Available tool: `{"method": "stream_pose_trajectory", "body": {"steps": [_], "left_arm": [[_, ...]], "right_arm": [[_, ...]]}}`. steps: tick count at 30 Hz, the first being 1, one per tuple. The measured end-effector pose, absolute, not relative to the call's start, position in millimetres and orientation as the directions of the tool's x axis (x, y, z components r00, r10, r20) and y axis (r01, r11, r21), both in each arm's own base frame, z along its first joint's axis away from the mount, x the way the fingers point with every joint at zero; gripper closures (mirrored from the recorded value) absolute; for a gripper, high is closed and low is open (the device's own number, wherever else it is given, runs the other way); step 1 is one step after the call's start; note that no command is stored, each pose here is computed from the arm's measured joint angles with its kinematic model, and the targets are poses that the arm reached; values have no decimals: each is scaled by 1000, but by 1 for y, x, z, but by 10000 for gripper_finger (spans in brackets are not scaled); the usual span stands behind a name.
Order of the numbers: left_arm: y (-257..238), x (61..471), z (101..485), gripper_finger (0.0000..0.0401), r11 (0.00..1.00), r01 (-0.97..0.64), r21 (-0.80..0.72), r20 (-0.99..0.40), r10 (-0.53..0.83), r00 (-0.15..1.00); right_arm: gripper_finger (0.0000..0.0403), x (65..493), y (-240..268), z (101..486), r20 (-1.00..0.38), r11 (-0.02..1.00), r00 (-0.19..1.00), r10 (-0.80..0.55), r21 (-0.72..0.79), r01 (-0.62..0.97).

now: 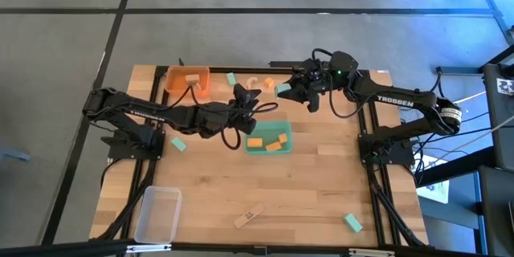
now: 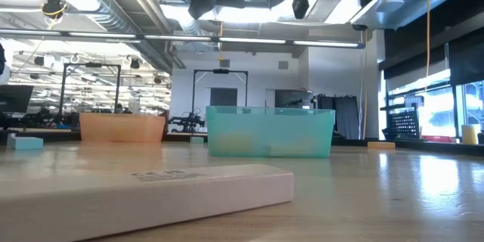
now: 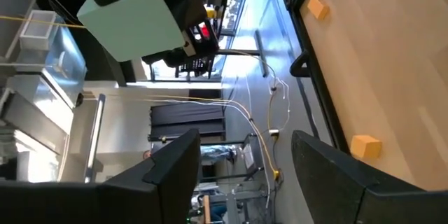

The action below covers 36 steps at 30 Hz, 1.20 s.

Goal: Sort & place blocks by color
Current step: Put the blue block into the transparent bin

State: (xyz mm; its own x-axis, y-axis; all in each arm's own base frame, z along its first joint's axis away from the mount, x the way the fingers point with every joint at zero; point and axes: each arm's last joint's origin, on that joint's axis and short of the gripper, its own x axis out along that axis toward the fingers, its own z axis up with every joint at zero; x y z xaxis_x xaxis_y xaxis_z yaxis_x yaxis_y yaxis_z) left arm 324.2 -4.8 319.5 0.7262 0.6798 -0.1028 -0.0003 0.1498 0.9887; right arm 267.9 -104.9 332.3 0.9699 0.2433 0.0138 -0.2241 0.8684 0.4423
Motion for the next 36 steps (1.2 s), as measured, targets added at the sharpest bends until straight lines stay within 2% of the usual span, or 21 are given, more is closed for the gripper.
{"method": "stream_pose_trajectory", "body": {"steps": [4, 15, 36], "left_arm": [[-5, 324, 320, 181, 116, 27, 993, -99, 680, 727], [-5, 324, 321, 153, 115, 13, 993, -88, 679, 729], [-6, 325, 321, 151, 126, 15, 992, -95, 653, 752]], "right_arm": [[272, 268, -105, 332, 14, 868, 970, 243, 442, -224], [272, 268, -105, 332, 13, 868, 970, 243, 443, -224], [272, 268, -105, 332, 13, 874, 970, 243, 430, -225]]}}
